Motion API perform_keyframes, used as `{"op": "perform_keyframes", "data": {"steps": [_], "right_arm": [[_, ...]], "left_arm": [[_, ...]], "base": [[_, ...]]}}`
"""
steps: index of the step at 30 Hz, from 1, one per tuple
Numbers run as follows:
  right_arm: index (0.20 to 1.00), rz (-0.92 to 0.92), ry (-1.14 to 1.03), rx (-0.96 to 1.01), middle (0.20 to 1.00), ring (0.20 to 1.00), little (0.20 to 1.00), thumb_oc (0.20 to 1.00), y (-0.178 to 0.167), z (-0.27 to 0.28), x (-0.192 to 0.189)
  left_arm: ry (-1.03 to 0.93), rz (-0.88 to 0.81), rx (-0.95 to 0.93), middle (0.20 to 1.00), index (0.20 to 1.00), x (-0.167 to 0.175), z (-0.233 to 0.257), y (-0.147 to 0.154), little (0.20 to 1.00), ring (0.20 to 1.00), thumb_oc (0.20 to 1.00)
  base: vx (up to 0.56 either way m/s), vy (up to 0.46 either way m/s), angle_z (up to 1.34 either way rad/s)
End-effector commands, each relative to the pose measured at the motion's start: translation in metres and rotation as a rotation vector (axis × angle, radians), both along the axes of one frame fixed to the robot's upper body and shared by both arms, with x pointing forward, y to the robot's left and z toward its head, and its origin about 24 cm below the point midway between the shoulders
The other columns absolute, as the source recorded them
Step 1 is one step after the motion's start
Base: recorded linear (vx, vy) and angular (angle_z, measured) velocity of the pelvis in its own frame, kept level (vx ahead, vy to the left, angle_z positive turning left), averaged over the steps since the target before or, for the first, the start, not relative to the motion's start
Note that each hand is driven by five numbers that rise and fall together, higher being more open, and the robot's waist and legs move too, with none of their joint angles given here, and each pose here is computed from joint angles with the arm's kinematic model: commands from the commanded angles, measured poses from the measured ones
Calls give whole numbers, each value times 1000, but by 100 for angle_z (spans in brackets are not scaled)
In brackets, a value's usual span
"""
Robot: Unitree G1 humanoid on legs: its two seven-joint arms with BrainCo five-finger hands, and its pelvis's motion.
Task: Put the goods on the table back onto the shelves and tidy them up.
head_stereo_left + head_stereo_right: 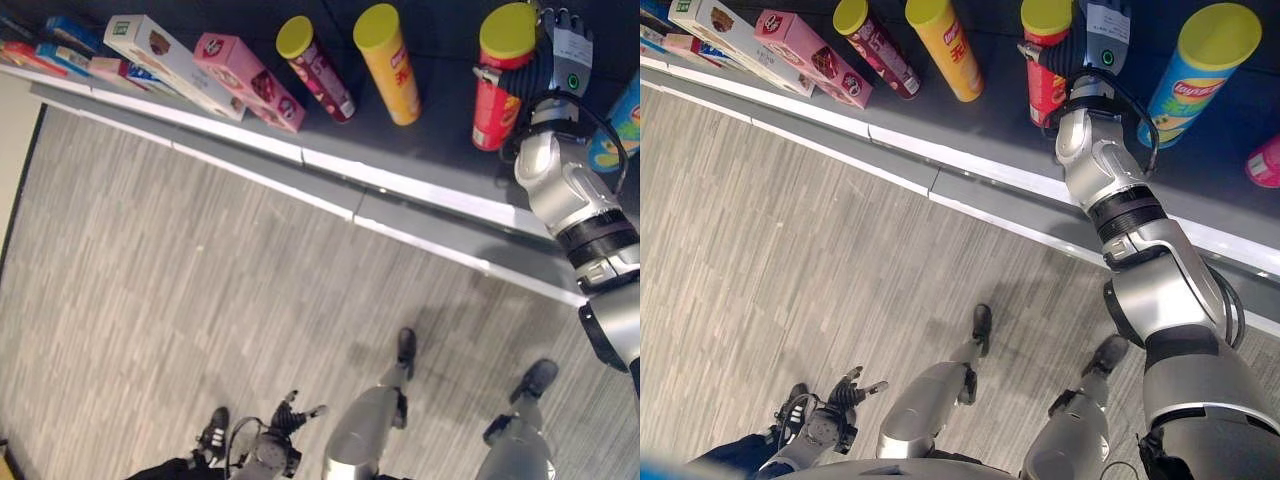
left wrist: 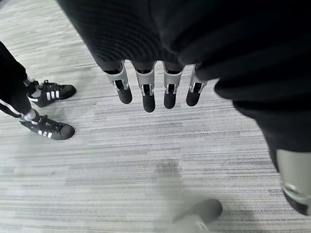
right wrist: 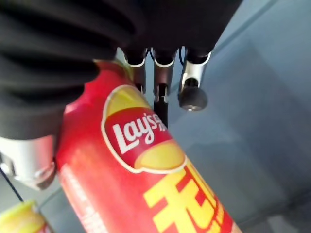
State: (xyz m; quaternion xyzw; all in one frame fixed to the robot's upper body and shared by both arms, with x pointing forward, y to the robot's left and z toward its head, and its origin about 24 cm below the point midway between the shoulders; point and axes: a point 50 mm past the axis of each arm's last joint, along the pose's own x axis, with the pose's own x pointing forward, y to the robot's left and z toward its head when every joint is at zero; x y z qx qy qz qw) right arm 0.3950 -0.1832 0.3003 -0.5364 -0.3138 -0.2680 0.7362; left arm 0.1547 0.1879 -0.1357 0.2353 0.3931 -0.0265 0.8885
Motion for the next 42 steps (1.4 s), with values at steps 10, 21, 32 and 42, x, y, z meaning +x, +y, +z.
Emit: {"op": "perform_keyframes", "data": {"steps": [10, 21, 32, 42], "right_arm": [[200, 8, -281, -85, 200, 200, 200, 200, 28, 82, -17], [200, -8, -280, -103, 200, 200, 200, 200, 26, 78, -17], [200, 11, -254, -92, 200, 200, 200, 200, 28, 71, -15], [1000, 68, -237, -80, 1000, 1000, 1000, 1000, 35, 61, -15]], "left_arm": [[-99, -31, 81, 1000, 1000, 29, 18, 19, 1000, 1000, 1000], [-101, -27, 85, 1000, 1000, 30, 18, 20, 1000, 1000, 1000], [-103, -19, 88, 1000, 1000, 32, 19, 21, 1000, 1000, 1000], [-85, -4, 106, 1000, 1000, 28, 16, 25, 1000, 1000, 1000]], "base": [[-11, 10, 2], [0, 0, 0], [-6, 1, 0], [-8, 0, -1]]}}
